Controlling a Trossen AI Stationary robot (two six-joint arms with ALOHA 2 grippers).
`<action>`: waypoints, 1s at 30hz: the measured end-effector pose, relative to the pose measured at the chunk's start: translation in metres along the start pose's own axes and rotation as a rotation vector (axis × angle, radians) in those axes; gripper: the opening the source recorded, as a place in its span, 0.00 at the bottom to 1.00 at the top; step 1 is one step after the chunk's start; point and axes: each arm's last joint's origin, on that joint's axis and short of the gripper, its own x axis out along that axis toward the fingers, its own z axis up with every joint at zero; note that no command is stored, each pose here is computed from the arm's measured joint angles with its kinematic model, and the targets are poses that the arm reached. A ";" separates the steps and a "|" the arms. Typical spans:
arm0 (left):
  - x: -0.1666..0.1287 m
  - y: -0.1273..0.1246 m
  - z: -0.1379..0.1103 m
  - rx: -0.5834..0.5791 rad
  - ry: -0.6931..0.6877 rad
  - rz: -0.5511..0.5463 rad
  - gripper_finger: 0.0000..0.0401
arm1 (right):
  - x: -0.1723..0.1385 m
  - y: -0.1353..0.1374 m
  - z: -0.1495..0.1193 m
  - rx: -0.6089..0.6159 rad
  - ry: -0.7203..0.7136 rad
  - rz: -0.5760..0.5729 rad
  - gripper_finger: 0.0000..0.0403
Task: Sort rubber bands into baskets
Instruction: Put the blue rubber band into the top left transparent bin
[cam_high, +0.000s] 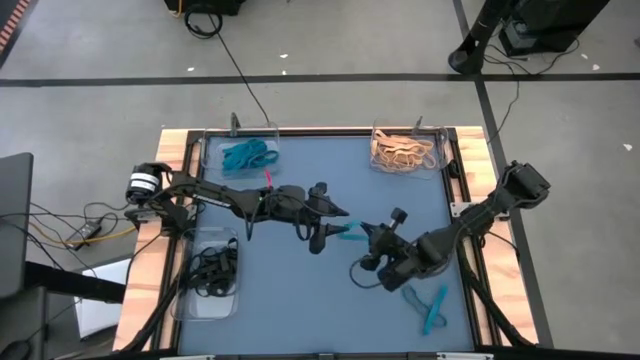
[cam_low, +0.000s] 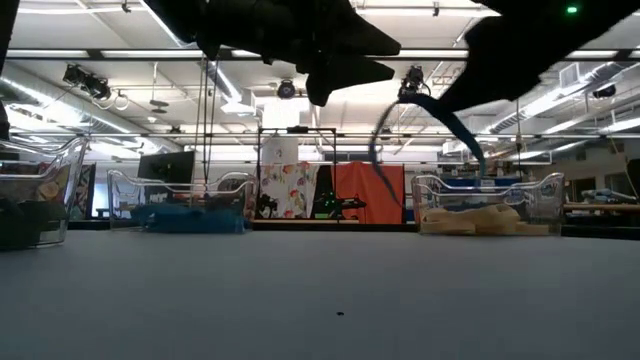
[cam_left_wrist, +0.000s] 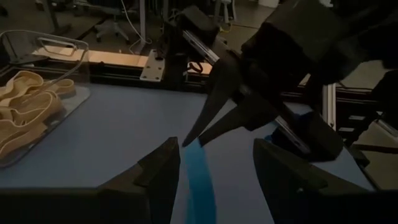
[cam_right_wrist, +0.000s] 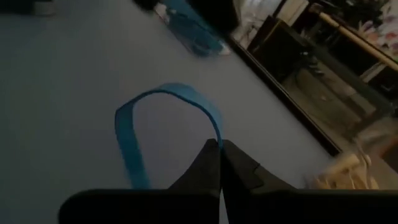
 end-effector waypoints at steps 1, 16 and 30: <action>0.000 -0.001 0.000 -0.001 0.001 -0.002 0.51 | 0.004 0.000 0.004 -0.002 -0.009 0.003 0.02; 0.000 0.003 -0.004 -0.025 0.024 0.151 0.51 | 0.007 -0.015 0.045 0.023 -0.133 0.071 0.02; -0.002 0.001 -0.005 -0.021 0.044 0.150 0.02 | 0.005 -0.016 0.046 0.029 -0.123 0.124 0.09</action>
